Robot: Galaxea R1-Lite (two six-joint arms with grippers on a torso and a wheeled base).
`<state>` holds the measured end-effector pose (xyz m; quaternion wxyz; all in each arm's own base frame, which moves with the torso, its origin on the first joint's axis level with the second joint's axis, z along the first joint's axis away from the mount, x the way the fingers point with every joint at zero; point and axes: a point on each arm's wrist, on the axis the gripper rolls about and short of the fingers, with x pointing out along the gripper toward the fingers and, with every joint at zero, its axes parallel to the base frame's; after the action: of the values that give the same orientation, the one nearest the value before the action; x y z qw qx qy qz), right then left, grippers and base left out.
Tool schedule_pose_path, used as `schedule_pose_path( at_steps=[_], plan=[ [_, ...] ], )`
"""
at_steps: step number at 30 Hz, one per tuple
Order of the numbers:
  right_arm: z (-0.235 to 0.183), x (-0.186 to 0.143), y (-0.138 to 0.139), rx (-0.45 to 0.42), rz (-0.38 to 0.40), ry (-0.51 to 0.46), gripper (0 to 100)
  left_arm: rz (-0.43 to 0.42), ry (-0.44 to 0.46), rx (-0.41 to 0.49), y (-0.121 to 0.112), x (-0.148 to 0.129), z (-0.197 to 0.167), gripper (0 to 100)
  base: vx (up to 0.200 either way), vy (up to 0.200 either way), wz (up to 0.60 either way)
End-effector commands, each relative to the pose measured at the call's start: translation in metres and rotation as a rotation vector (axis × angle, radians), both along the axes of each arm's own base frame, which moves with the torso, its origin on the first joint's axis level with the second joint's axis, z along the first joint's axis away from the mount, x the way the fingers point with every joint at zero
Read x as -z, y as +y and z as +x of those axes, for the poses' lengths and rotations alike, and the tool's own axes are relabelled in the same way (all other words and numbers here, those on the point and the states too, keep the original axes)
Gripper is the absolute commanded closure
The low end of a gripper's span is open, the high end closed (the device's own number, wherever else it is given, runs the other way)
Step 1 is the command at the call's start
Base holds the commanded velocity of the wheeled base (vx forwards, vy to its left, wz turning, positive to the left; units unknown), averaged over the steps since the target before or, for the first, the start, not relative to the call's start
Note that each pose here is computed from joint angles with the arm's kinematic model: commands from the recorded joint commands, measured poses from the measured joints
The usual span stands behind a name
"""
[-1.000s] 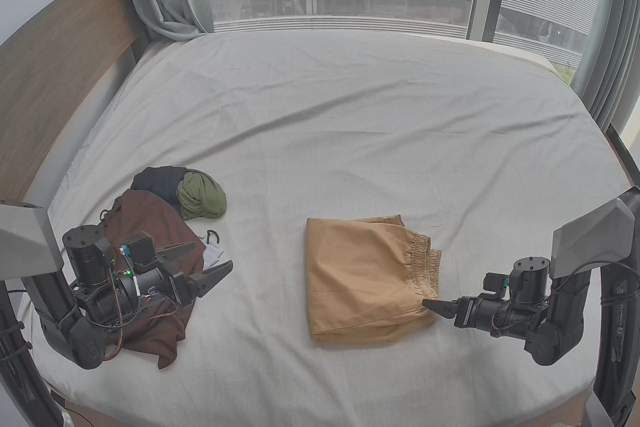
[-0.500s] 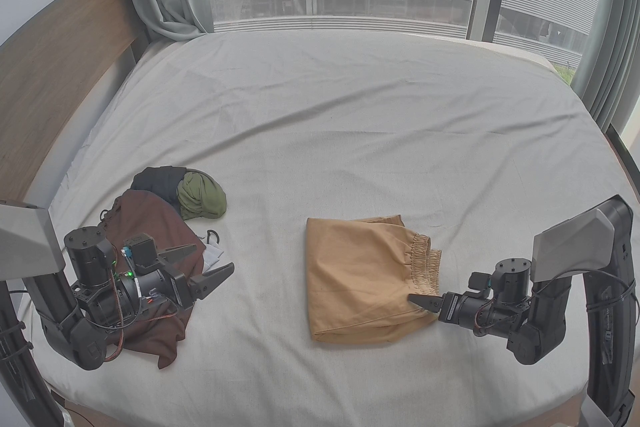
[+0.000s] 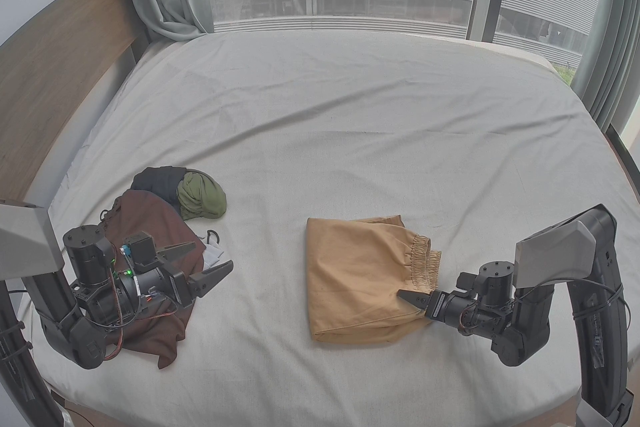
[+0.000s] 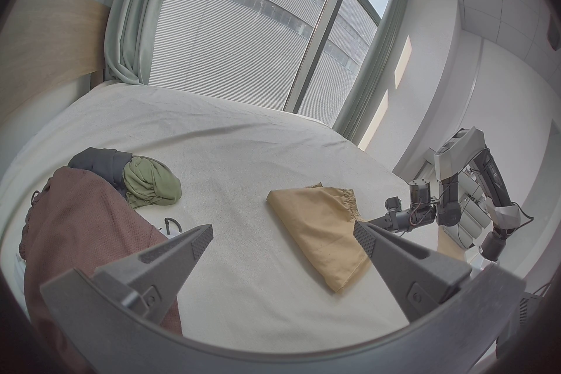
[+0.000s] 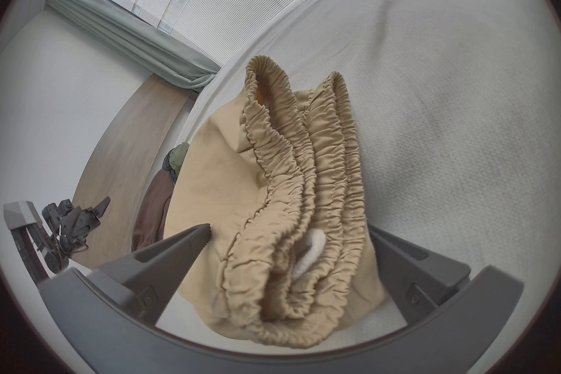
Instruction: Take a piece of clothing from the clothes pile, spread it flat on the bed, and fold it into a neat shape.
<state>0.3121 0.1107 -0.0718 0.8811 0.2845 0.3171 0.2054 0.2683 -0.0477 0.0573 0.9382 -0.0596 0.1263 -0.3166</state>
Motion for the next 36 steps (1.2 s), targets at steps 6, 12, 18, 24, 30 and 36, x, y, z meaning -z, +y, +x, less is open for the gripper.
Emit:
schedule_pose_path(
  at_steps=[6,12,18,24,30,36],
  plan=[
    [0.001,0.003,0.004,-0.006,0.012,0.011,0,-0.002,0.002,0.002,-0.001,0.0,0.0,0,0.0,0.0,0.0],
    [0.001,0.003,0.004,-0.006,0.012,0.011,100,0.0,0.001,0.001,0.0,0.001,0.001,0,0.0,0.0,0.0],
    [0.0,0.003,0.004,-0.006,0.01,0.012,100,0.001,-0.007,-0.003,0.001,-0.001,0.002,0,0.0,0.0,0.0],
    [0.0,0.002,0.005,-0.01,0.011,0.008,100,0.001,-0.013,-0.008,0.002,-0.001,0.003,0,0.0,0.0,0.0],
    [-0.002,-0.003,0.01,-0.024,0.015,-0.001,100,-0.001,-0.018,-0.013,0.002,-0.001,0.006,0,0.0,0.0,0.0],
    [-0.004,-0.013,0.012,-0.036,0.023,-0.023,100,-0.003,-0.02,-0.015,0.003,-0.002,0.006,0,0.0,0.0,0.0]
  ],
)
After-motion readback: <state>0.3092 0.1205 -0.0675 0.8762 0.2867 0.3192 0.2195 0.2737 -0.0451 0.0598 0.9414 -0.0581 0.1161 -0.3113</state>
